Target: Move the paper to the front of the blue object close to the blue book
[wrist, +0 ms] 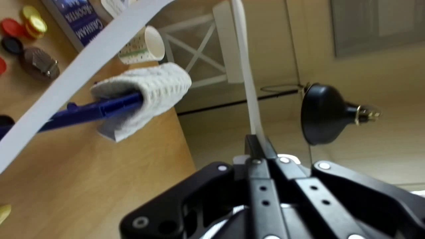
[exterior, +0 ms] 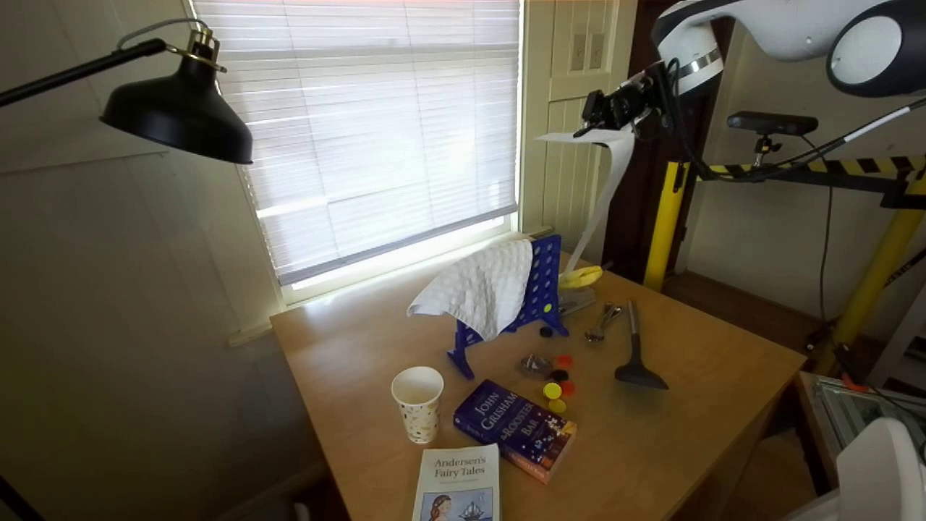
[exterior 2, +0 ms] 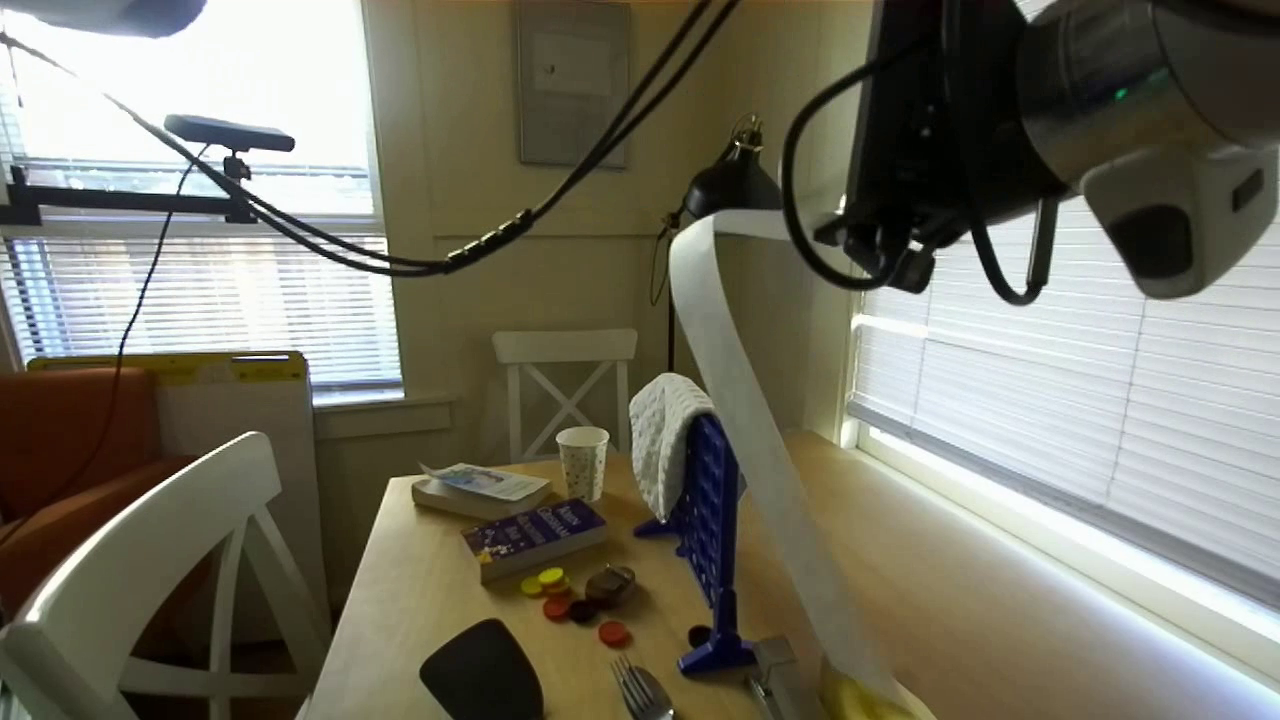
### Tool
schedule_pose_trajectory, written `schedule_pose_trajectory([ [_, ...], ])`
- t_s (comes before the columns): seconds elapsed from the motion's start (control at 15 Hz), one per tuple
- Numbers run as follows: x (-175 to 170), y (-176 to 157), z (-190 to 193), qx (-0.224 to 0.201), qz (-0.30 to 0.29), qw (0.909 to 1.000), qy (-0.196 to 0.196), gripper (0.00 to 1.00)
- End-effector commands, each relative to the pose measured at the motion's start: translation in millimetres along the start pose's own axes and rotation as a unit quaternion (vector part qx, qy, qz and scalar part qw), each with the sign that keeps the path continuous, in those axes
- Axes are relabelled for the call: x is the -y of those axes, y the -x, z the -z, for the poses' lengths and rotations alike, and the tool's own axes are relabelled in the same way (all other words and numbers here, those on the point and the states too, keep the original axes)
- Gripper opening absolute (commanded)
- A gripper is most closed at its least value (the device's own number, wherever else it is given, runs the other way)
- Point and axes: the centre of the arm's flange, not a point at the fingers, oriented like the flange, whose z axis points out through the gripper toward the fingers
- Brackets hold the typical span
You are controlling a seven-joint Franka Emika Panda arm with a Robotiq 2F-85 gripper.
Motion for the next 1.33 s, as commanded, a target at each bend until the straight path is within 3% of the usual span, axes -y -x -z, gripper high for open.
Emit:
schedule_pose_trajectory([
  [0.0, -3, 53, 8, 0.069, 0.045, 0.9965, -0.015, 0.00],
  [0.27, -12, 97, -10, 0.141, 0.105, 0.9844, 0.000, 0.00],
  [0.4, -15, 117, -24, 0.190, 0.128, 0.9731, 0.027, 0.00],
  [0.67, -17, 142, -71, 0.283, 0.163, 0.9409, 0.091, 0.00],
  [0.87, -20, 160, -131, 0.332, 0.201, 0.9101, 0.145, 0.00],
  [1.27, -55, 177, -270, 0.368, 0.264, 0.8724, 0.184, 0.00],
])
